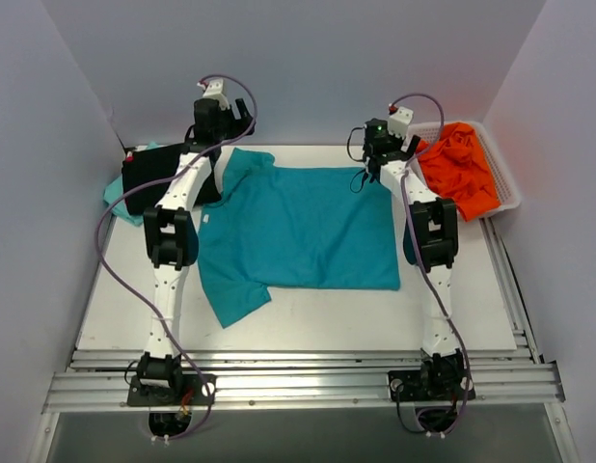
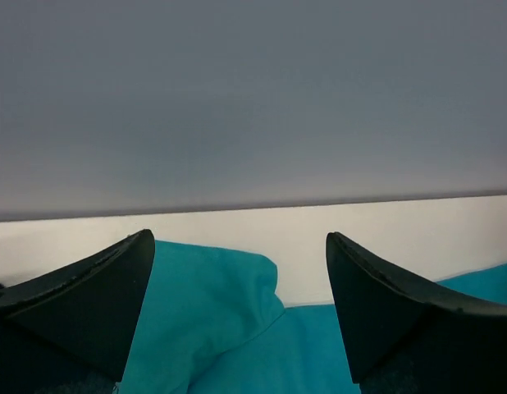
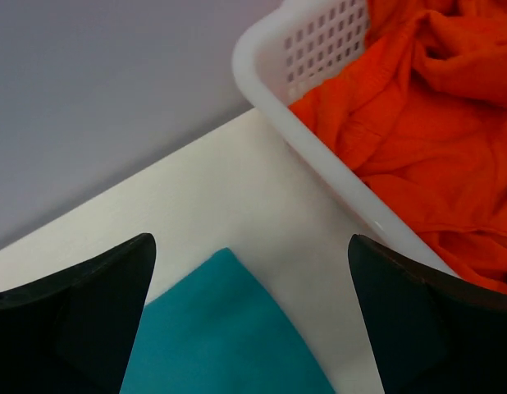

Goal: Fold and stack the t-shirts
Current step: Flatten the tshirt out

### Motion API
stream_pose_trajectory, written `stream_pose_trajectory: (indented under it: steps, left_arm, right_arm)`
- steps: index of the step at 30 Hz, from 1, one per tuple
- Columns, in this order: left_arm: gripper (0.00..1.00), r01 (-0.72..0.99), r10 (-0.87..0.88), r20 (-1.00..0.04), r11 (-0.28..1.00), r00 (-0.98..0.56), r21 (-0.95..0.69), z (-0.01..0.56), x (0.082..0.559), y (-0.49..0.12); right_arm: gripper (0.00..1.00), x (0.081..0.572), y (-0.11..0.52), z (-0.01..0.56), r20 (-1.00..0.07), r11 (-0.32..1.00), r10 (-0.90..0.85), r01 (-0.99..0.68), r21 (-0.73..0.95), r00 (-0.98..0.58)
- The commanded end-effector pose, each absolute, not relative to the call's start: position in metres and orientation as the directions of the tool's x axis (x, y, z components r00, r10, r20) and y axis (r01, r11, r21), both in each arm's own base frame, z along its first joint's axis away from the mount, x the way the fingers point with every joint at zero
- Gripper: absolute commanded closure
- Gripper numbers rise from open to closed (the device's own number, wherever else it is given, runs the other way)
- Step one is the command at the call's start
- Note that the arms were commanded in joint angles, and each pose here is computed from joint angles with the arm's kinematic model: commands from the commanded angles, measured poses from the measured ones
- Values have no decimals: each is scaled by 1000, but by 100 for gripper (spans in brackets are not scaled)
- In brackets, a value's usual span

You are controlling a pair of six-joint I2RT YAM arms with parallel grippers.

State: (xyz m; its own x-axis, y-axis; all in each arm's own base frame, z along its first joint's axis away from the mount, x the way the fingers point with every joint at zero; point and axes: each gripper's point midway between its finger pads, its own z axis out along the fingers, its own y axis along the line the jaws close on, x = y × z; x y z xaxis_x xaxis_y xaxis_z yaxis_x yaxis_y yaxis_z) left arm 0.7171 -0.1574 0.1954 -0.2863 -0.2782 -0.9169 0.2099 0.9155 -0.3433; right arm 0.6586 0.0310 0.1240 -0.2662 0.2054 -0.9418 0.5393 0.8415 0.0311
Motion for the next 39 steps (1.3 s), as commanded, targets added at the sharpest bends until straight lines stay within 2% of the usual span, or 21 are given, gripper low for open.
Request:
stream_pose_trajectory:
  steps: [1,2,4,7,8,9,12,14,15,17,18,19,22,24,26,30,34,36,37,38,39]
  left_arm:
    - [6,175,-298,-938,928,-176,-328,261,701,-135]
    - [6,179,-305,-944,929,-125,-324,299,687,-129]
    - [6,166,-323,-943,928,-84,-333,326,661,-122]
    - [6,165,-351,-933,919,-76,-359,342,627,-118]
    - [6,163,-365,-924,911,-109,-379,337,600,-118]
    - [6,181,-369,-924,906,-104,-382,338,587,-122]
    - [6,164,-388,-911,898,-141,-408,304,540,-124]
    - [1,162,-434,-886,874,-163,-458,293,509,-131]
    - [6,132,-437,-873,873,-218,-470,251,492,-131]
    - [7,136,-468,-853,853,-230,-504,239,462,-144]
    - [7,100,-459,-846,861,-272,-499,211,446,-145]
    - [7,122,-452,-848,859,-278,-498,214,430,-161]
    - [3,33,-421,-851,891,-313,-453,188,394,-164]
    - [3,-10,-413,-833,897,-368,-441,167,366,-175]
    - [4,-65,-437,-813,891,-384,-449,150,345,-167]
    - [4,-126,-470,-787,879,-400,-461,120,311,-153]
    - [2,-141,-518,-796,854,-312,-500,127,299,-135]
    - [2,-147,-521,-802,853,-292,-501,131,298,-130]
    - [2,-139,-527,-803,849,-279,-509,138,297,-129]
    - [2,-136,-521,-806,853,-280,-504,139,297,-129]
    - [2,-135,-519,-808,854,-279,-502,141,297,-128]
  right_arm:
    - [0,630,16,189,-965,784,216,616,79,-151]
    - [0,613,14,195,-964,784,218,616,80,-153]
    - [0,592,19,228,-964,789,250,596,149,-90]
    - [0,557,31,207,-946,807,297,563,177,-127]
    - [2,542,35,230,-943,816,320,532,227,-88]
    - [4,523,36,203,-938,827,315,527,196,-145]
    - [10,492,50,216,-920,845,376,449,292,-109]
    - [14,467,63,203,-898,852,419,402,337,-137]
    - [18,459,70,201,-892,856,427,385,346,-147]
    - [26,436,85,192,-883,857,440,370,358,-164]
    - [27,429,91,189,-879,859,444,361,363,-175]
    - [28,415,94,181,-874,861,446,361,358,-196]
    - [25,381,111,162,-848,854,470,370,366,-246]
    - [12,347,114,147,-845,855,458,397,333,-276]
    - [5,323,107,146,-844,837,473,426,342,-252]
    - [6,287,102,115,-781,804,561,406,435,-274]
    - [28,295,117,115,-779,819,562,315,479,-277]
    - [55,309,127,117,-786,827,552,303,474,-278]
    - [85,322,138,114,-786,838,536,306,452,-307]
    - [95,330,140,112,-788,844,526,310,438,-320]
    - [100,338,145,109,-784,844,527,309,438,-328]
